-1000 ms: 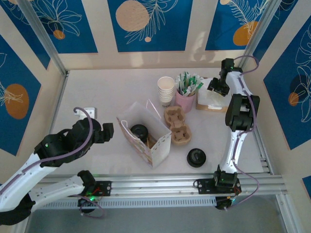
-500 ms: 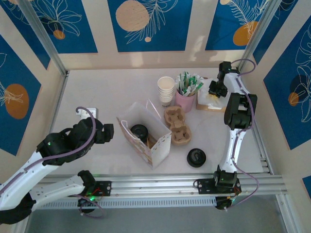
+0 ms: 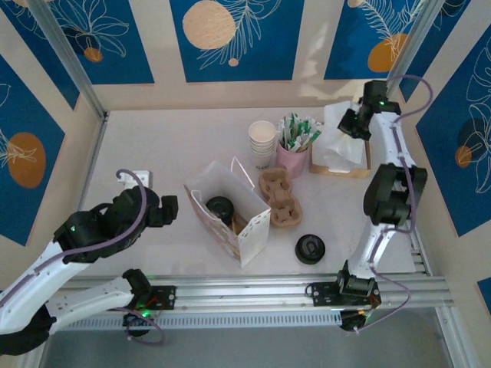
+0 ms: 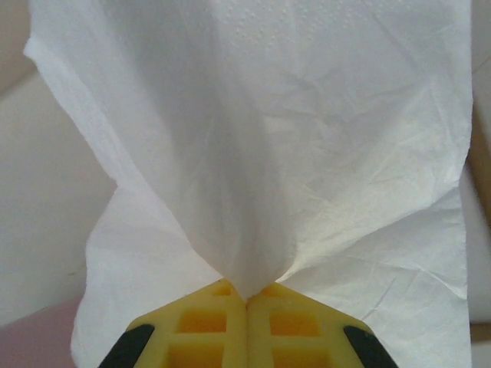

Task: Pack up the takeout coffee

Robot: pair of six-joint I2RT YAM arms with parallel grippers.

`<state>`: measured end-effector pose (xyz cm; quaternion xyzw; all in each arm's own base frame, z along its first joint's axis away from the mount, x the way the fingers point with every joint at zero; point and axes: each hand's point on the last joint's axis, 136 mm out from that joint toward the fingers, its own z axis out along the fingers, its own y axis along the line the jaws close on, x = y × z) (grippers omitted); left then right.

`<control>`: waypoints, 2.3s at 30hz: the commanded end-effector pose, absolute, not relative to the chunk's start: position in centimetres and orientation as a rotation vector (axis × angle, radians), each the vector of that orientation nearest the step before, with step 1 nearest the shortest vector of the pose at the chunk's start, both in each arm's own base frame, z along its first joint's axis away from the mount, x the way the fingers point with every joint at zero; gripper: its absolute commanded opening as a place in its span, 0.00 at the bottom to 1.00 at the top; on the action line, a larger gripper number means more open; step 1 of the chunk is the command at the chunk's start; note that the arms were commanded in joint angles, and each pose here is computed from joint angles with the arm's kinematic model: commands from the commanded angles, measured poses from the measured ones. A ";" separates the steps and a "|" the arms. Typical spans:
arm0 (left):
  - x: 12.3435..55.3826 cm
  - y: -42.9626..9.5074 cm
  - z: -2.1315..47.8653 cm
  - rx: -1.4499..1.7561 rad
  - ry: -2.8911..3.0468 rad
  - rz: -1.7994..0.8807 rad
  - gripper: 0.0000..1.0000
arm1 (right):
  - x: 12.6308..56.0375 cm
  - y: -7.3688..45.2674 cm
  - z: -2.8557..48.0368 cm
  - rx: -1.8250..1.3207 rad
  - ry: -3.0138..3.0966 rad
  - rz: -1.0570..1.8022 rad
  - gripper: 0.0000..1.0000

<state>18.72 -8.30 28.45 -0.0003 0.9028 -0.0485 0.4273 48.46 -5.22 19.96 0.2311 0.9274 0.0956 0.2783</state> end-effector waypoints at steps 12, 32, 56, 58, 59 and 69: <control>18.3 -9.8 29.3 0.010 2.217 -0.299 0.90 | 33.4 8.1 45.3 0.125 1.945 0.485 0.00; 18.0 -12.0 28.1 -0.035 2.256 -0.461 0.69 | 15.2 33.3 48.0 -0.596 1.815 1.203 0.00; 18.0 -12.2 27.2 -0.048 2.278 -0.463 0.67 | 20.2 30.4 35.0 -0.081 2.302 1.170 0.00; 18.0 -12.3 27.1 -0.046 2.279 -0.463 0.67 | 20.5 29.9 34.1 -0.043 2.328 1.120 0.00; 18.0 -12.3 27.1 -0.045 2.279 -0.462 0.67 | 20.6 29.8 33.9 -0.041 2.335 1.103 0.00; 18.0 -12.3 27.0 -0.047 2.281 -0.461 0.67 | 21.1 29.9 29.5 -0.108 2.450 0.800 0.00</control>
